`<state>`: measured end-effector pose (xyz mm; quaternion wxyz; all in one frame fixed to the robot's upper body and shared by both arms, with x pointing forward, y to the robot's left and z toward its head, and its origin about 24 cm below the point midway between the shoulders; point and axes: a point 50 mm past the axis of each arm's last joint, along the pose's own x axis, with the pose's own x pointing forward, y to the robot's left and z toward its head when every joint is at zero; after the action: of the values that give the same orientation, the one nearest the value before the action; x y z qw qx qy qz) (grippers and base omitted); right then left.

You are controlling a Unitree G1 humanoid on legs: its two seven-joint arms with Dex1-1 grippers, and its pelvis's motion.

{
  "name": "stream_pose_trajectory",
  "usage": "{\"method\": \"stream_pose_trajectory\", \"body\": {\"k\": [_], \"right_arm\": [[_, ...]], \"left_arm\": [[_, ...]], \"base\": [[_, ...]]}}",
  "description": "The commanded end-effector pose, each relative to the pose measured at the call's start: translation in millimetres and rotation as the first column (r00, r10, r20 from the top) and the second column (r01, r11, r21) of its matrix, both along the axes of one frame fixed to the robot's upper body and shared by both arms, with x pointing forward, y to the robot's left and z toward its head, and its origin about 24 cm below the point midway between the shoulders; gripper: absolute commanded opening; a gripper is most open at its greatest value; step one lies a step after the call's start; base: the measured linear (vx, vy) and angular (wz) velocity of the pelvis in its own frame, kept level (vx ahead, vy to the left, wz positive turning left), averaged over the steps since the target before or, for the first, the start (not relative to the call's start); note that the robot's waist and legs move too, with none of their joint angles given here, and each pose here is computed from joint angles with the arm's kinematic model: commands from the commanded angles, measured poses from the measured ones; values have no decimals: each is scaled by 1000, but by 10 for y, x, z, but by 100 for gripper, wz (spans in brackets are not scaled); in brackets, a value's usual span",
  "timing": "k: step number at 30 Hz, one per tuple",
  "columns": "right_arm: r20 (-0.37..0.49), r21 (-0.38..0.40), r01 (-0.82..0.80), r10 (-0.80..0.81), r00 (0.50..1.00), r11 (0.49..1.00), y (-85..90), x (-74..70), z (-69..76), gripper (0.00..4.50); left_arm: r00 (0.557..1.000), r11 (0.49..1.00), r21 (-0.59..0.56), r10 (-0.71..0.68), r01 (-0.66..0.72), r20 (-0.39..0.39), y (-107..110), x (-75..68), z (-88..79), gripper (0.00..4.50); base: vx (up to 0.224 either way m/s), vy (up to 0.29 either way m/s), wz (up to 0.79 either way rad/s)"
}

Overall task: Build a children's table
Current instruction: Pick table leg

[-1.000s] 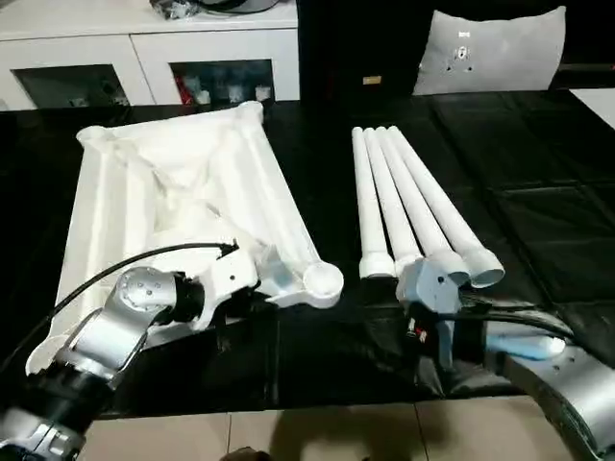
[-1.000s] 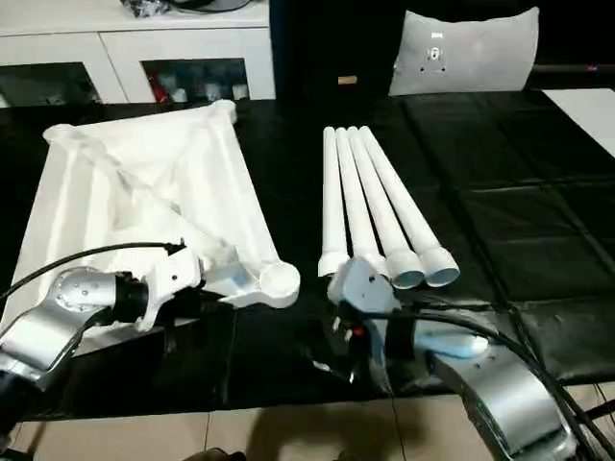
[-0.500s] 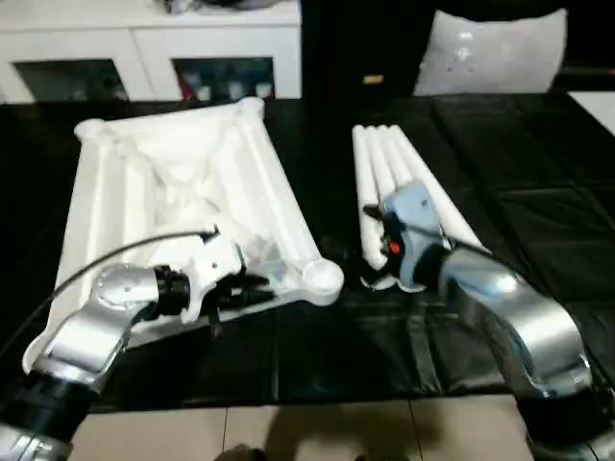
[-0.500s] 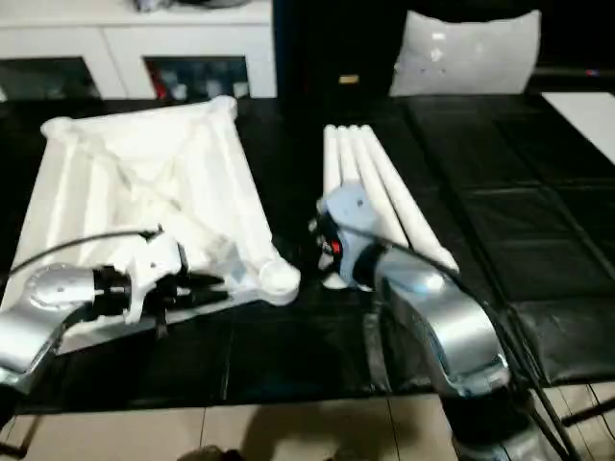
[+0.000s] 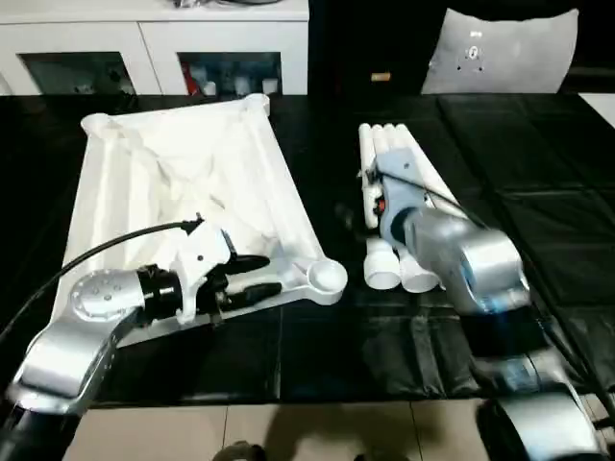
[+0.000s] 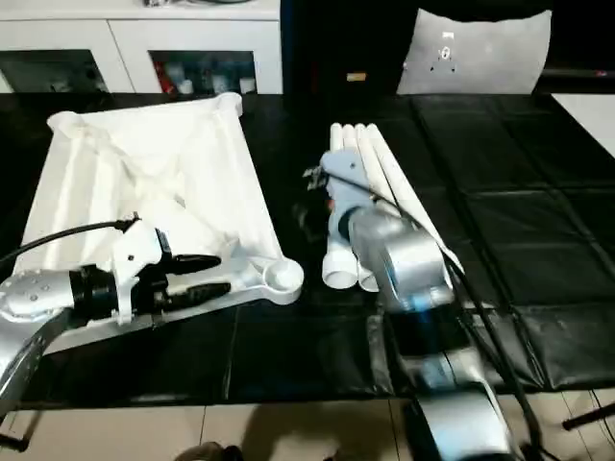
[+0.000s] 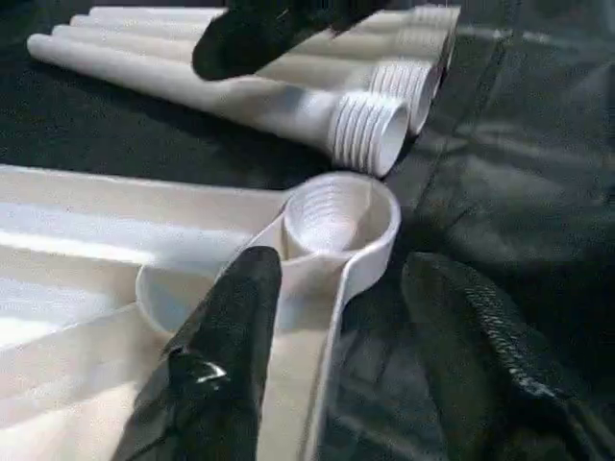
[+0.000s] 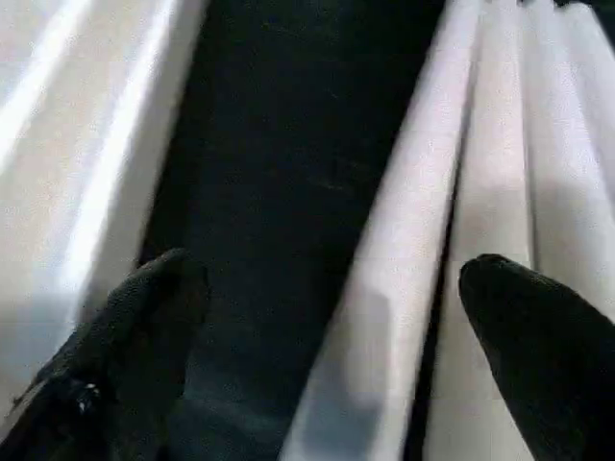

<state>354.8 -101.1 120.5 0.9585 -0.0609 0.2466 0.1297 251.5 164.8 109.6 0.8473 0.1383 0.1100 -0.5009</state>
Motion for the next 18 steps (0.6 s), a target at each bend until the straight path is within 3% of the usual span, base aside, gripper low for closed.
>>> {"method": "stream_pose_trajectory", "body": {"k": [1,9,18], "right_arm": [[-17,-1,33,-33,999,999,-23,18,1,450],[-119,26,88,-84,989,996,-10,11,-150,450],[-174,50,74,-64,983,996,34,-6,-232,450]], "left_arm": [[1000,1000,-7,13,-13,-11,8,-26,20,261],[999,999,21,29,-28,-27,-22,-54,-15,261],[999,998,50,35,-33,-36,-14,-66,-36,261]], "base": [[0,0,0],[0,0,0],[0,0,0]]}}
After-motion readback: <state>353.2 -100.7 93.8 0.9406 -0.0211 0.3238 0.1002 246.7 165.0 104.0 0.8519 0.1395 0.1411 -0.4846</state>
